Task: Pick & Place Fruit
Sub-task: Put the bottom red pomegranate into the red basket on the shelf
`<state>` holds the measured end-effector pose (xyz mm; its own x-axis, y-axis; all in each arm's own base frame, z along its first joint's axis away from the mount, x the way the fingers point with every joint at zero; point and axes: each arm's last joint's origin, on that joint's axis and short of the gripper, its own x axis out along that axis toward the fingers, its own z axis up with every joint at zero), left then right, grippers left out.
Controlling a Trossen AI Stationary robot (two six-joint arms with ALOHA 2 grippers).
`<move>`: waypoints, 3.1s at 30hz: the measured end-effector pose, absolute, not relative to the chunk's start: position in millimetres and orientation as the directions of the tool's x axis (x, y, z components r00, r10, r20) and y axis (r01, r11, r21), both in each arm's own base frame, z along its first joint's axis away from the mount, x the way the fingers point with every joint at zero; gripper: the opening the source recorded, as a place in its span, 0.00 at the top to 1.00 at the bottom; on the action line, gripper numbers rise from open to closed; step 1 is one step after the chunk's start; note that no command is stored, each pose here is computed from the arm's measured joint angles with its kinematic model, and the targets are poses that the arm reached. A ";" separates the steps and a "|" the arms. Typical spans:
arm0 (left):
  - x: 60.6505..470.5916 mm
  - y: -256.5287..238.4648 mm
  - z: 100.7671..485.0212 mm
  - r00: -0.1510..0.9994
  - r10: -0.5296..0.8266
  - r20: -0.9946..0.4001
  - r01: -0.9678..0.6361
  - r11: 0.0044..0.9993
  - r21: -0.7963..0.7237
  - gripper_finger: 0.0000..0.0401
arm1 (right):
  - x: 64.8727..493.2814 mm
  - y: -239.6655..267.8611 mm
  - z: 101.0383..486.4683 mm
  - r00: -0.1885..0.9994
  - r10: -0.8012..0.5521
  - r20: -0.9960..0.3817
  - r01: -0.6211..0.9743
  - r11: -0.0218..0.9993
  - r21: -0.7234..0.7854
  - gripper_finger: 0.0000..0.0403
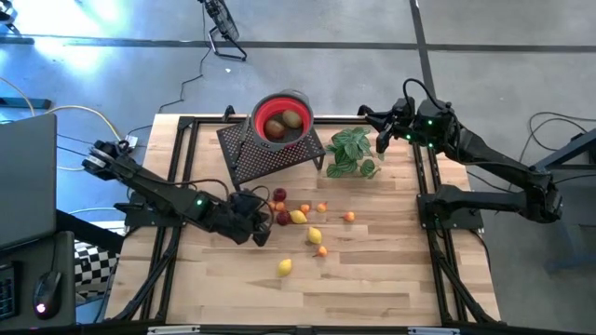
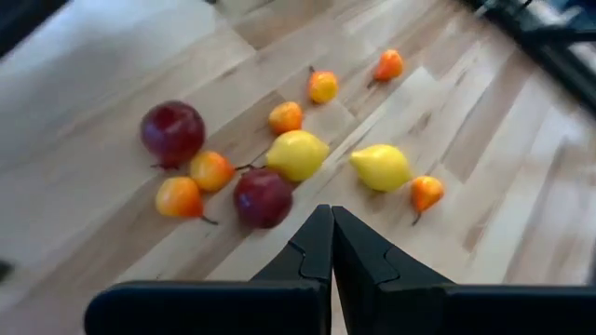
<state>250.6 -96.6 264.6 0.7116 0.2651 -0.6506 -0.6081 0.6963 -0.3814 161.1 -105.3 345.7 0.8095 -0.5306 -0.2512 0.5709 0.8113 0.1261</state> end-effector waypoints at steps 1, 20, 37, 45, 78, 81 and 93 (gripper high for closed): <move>250.7 -96.6 265.0 0.693 0.273 -0.667 -0.618 0.701 -0.356 1.00 | 161.1 -105.2 345.7 0.810 -0.530 -0.252 0.571 0.811 0.126 0.88; 249.8 -95.6 269.4 0.593 0.249 -0.766 -0.635 0.729 -0.255 1.00 | 159.7 -107.0 345.5 0.763 -0.594 -0.254 0.633 0.766 0.113 0.88; 292.2 -65.9 260.1 0.661 0.182 -0.728 -0.585 0.732 -0.348 0.50 | 157.1 -107.8 339.9 0.731 -0.608 -0.311 0.626 0.778 -0.048 0.88; 315.0 -66.9 235.6 0.656 0.190 -0.731 -0.581 0.745 -0.328 0.47 | 156.0 -110.0 337.4 0.716 -0.613 -0.333 0.632 0.773 -0.064 0.88; 335.4 -72.7 182.9 0.549 0.215 -0.808 -0.615 0.758 -0.216 0.47 | 156.0 -109.9 336.8 0.716 -0.611 -0.339 0.630 0.774 -0.064 0.88; 335.5 -72.7 182.8 0.549 0.213 -0.809 -0.615 0.758 -0.218 0.47 | 156.0 -109.9 336.7 0.715 -0.611 -0.340 0.630 0.774 -0.064 0.88; 339.4 -75.1 184.0 0.584 0.155 -0.797 -0.579 0.768 -0.275 0.46 | 156.0 -109.9 336.7 0.715 -0.610 -0.340 0.630 0.774 -0.064 0.88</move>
